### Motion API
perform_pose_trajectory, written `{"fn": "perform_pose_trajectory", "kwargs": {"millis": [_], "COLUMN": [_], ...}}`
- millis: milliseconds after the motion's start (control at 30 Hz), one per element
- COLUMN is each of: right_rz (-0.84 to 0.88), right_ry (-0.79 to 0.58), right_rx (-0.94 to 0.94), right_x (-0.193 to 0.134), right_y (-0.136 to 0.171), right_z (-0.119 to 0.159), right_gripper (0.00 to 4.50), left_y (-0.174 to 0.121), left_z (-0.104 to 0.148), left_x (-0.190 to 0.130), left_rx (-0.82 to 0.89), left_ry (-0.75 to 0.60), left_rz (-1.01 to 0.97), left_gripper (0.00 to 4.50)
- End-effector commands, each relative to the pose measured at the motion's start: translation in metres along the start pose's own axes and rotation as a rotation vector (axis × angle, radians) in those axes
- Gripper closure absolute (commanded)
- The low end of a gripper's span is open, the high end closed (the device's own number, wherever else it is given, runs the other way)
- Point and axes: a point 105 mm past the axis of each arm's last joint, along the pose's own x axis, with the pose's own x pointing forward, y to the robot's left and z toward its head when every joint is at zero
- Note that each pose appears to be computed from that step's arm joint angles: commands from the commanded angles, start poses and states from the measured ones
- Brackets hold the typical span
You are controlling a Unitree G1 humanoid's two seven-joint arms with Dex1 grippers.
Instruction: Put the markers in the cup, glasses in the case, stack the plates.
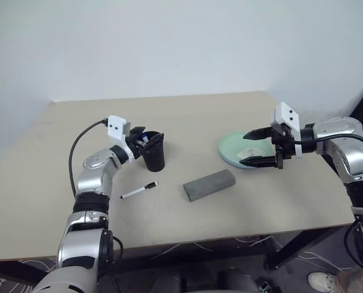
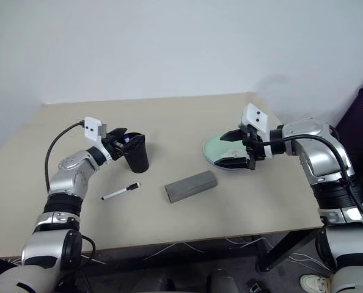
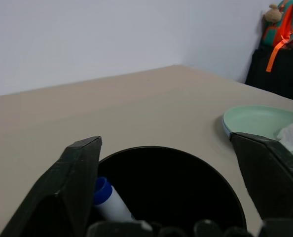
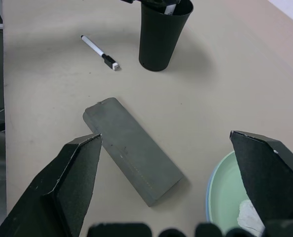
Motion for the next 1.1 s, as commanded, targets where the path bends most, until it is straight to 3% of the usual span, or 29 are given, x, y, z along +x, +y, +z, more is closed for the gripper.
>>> {"fn": "perform_pose_trajectory", "kwargs": {"millis": [33, 167, 467, 767, 1100], "right_rz": [-0.017, -0.016, -0.012, -0.001, 0.004], "right_ry": [-0.034, -0.034, -0.037, -0.040, -0.038], "right_rx": [-0.054, -0.052, -0.051, -0.055, -0.056], "right_x": [-0.006, -0.007, -0.005, -0.002, 0.000], "right_y": [-0.002, -0.002, -0.002, -0.002, -0.002], "right_z": [0.016, 0.016, 0.016, 0.017, 0.018], "right_gripper": [0.00, 0.00, 0.00, 0.00, 0.00], "left_y": [0.002, -0.020, -0.015, -0.007, 0.002], "left_z": [0.034, 0.050, 0.015, -0.043, -0.064], "left_x": [-0.009, -0.040, -0.097, -0.097, -0.085], "left_rx": [0.083, 0.153, 0.301, 0.452, 0.491], "left_ry": [-0.039, 0.030, 0.413, 0.687, 0.856], "left_rz": [-0.051, -0.305, -0.473, -0.456, -0.454], "left_gripper": [0.21, 0.21, 0.21, 0.21, 0.21]}}
